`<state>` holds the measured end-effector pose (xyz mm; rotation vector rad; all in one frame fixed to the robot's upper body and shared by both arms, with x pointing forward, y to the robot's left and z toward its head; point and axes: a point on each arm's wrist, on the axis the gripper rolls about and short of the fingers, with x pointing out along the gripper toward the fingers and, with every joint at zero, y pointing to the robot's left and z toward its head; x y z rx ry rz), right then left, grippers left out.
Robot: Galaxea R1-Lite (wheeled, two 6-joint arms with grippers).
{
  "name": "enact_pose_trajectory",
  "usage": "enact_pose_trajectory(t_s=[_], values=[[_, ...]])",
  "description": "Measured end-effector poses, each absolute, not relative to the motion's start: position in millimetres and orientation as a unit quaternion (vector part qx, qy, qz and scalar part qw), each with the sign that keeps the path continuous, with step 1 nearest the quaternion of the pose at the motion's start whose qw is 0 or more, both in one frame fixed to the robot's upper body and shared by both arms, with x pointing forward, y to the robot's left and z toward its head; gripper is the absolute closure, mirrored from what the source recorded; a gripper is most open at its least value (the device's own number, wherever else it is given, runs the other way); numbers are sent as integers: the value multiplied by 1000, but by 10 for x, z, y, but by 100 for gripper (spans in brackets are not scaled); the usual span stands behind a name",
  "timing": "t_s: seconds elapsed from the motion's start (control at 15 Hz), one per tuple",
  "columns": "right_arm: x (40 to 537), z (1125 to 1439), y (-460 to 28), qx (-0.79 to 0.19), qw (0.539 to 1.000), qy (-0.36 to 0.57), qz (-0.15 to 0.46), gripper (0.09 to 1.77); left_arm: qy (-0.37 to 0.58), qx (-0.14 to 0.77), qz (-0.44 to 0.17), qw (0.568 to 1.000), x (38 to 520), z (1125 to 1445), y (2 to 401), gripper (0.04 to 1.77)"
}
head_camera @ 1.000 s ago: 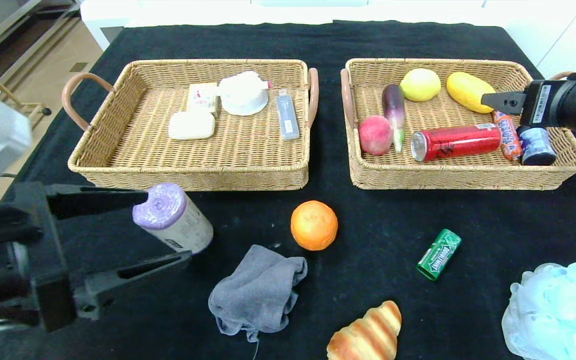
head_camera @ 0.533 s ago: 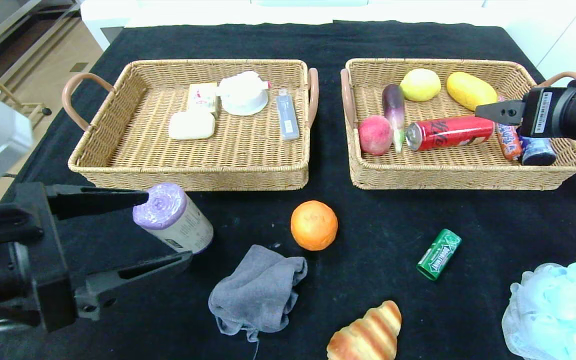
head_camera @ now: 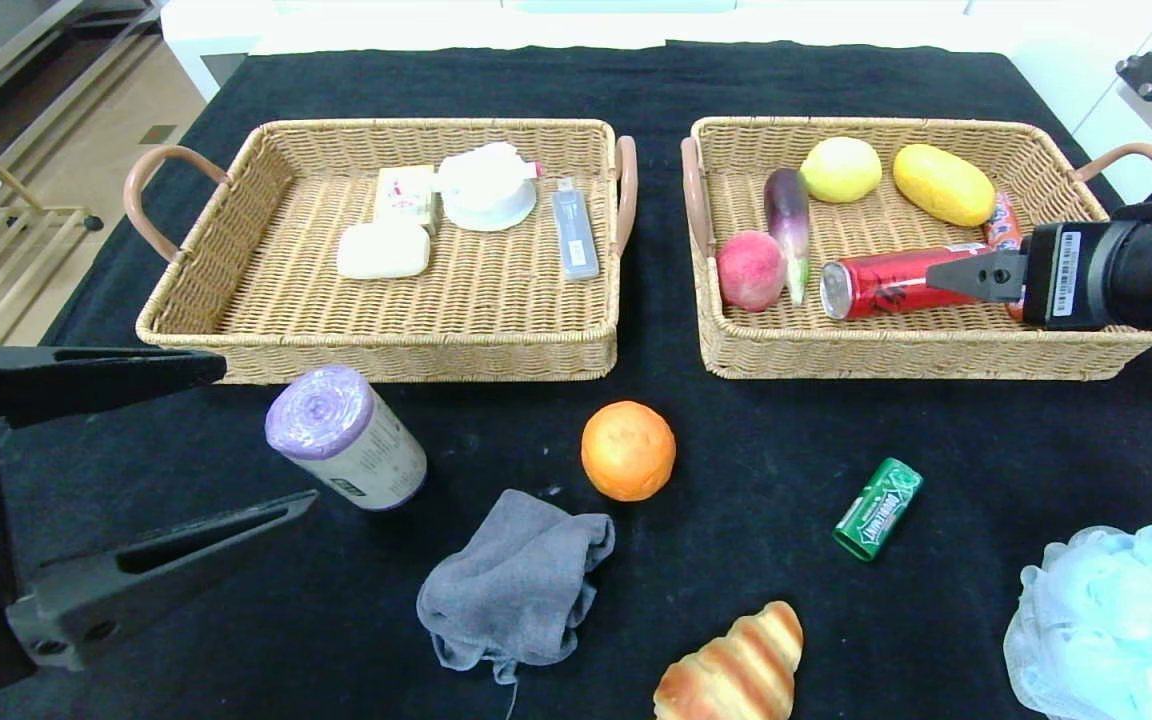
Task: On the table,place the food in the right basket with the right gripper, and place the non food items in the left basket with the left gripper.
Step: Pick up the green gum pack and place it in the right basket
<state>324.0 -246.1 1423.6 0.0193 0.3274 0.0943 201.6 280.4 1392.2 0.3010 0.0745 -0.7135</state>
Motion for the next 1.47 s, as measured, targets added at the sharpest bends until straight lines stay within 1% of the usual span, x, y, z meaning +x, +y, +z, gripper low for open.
enact_pose_trajectory(t_s=[0.4,0.6,1.0,1.47], values=[[3028,14045,-2181,19,969,244,30,16,30,147,-347,926,1989,13939,2815,9],[2977,13947,-2094,46,957,285,14,16,30,146,-347,926,1982,13941,2818,9],[3014,13717,-1909,75,931,357,-15,16,30,147,-347,926,1981,13941,2818,9],[3125,13572,-1801,99,914,392,-40,15,30,147,-348,926,1981,13940,2818,9]])
